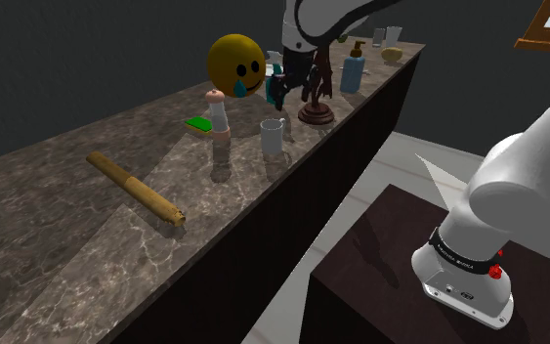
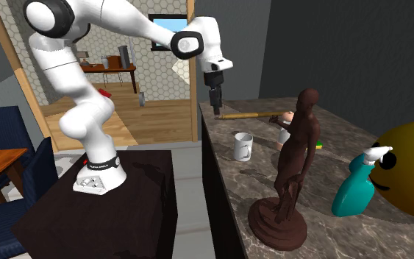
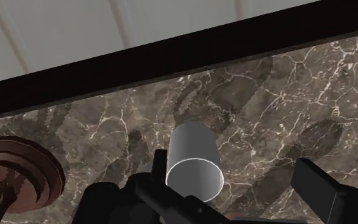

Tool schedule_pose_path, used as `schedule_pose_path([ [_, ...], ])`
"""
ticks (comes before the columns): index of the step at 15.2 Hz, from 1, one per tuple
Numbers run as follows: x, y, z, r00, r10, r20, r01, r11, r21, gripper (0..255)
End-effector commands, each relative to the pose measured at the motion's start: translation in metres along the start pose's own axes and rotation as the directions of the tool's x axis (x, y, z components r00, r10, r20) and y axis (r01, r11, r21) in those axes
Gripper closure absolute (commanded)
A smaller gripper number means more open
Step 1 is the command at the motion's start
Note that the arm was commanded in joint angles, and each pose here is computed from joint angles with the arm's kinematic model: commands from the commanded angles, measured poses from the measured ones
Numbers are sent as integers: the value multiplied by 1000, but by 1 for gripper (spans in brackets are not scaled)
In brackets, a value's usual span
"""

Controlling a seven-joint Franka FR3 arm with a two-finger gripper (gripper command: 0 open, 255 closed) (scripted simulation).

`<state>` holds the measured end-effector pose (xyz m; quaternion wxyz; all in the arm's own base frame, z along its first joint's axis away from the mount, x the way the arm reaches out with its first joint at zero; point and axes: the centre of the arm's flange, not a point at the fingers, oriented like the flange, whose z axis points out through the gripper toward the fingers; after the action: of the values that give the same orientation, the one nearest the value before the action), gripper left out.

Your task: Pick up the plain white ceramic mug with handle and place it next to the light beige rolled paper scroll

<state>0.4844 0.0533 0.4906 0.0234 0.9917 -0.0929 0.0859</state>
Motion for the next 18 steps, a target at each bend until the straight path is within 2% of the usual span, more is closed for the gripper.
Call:
schedule_pose_path([
  [1, 17, -8, 21, 1000, 14, -3, -14, 1000, -2, 0],
  [10, 92, -36, 108, 997, 76, -15, -76, 997, -15, 0],
  [18, 95, -36, 150, 997, 77, -15, -77, 997, -15, 0],
])
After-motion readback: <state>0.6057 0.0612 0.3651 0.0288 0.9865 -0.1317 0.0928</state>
